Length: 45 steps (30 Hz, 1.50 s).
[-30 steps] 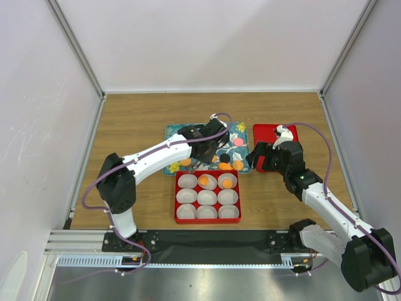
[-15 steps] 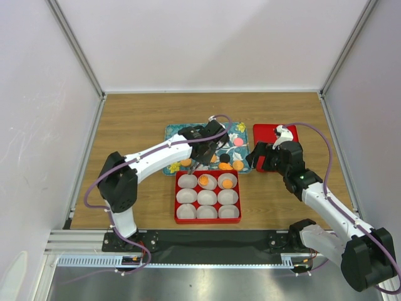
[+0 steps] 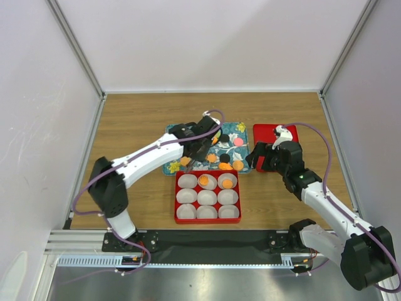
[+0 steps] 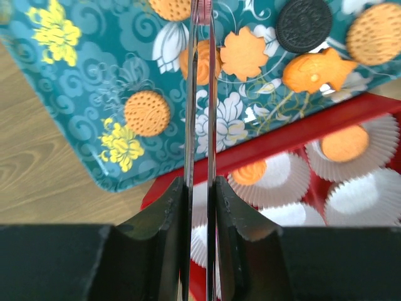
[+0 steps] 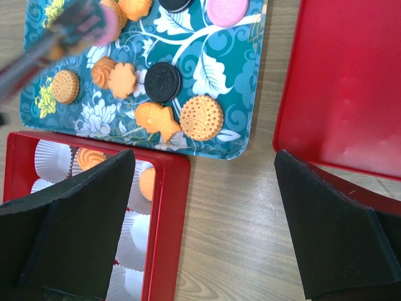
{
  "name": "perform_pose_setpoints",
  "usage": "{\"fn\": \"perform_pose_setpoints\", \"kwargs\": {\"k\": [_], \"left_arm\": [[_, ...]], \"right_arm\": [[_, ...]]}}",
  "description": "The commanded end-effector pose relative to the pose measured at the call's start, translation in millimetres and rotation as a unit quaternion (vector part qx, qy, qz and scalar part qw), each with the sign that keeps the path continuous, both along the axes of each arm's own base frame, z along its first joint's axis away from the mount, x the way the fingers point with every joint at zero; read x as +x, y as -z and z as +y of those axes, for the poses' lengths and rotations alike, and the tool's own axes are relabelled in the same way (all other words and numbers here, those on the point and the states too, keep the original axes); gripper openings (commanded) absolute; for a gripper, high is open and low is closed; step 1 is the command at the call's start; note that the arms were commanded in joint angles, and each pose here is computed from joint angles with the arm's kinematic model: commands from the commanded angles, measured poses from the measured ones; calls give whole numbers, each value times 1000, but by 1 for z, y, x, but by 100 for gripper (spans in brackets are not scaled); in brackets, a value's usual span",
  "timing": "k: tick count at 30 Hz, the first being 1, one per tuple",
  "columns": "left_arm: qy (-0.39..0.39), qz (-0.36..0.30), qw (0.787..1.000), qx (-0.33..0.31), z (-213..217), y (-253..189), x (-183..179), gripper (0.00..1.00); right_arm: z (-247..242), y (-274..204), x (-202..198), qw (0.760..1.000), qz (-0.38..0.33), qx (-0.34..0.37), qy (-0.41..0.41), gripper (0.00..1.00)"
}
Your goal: Pack the cookies
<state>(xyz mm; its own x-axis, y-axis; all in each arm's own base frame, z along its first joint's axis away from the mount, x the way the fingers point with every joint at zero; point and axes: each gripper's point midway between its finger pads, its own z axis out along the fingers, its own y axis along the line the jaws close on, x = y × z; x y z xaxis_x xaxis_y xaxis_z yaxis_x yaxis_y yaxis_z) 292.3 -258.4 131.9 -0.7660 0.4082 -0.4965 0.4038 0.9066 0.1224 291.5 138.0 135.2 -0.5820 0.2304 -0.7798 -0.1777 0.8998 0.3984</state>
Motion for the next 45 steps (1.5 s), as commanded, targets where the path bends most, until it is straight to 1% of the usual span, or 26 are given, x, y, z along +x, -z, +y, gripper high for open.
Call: {"fn": "perform_pose_setpoints", "kwargs": {"k": [1, 4, 6, 7, 9, 11, 12, 14, 15, 17, 21, 26, 35, 45], "left_arm": [[-3, -46, 997, -55, 8, -59, -6, 24], [-4, -47, 997, -66, 24, -69, -24, 25], [-8, -37, 998, -56, 38, -68, -37, 25], [-10, -45, 997, -66, 45, -78, -43, 25], [-16, -34, 998, -59, 60, -75, -58, 25], [-20, -39, 997, -70, 72, -83, -70, 25], [-23, -26, 997, -68, 78, -76, -80, 26], [-26, -28, 996, -76, 88, -79, -91, 25], [-27, -20, 997, -74, 92, -74, -97, 25], [-20, -19, 996, -86, 96, -75, -109, 26], [-5, 3, 996, -91, 99, -61, -126, 26], [17, 20, 996, -82, 92, -46, -137, 25], [20, 31, 997, -74, 90, -29, -141, 27], [28, 37, 997, -69, 88, -23, -146, 28]], "right_arm": [[2, -9, 7, 1000, -21, 1, -4, 100], [2, -10, 7, 1000, -21, 1, -5, 100], [2, -10, 7, 1000, -22, 2, -6, 100], [2, -10, 7, 1000, -21, 1, -6, 99], [3, -10, 7, 1000, -22, 1, -6, 100], [2, -10, 8, 1000, -21, 1, -5, 100], [3, -10, 7, 1000, -20, 1, -6, 100], [3, -9, 7, 1000, -20, 1, -7, 100], [4, -10, 8, 1000, -21, 2, -8, 100], [5, -8, 8, 1000, -18, 2, -10, 100], [8, -6, 8, 1000, -14, 5, -14, 100], [7, -4, 8, 1000, -12, 3, -13, 100], [6, -4, 8, 1000, -12, 1, -12, 100], [6, -3, 8, 1000, -12, 1, -12, 100]]}}
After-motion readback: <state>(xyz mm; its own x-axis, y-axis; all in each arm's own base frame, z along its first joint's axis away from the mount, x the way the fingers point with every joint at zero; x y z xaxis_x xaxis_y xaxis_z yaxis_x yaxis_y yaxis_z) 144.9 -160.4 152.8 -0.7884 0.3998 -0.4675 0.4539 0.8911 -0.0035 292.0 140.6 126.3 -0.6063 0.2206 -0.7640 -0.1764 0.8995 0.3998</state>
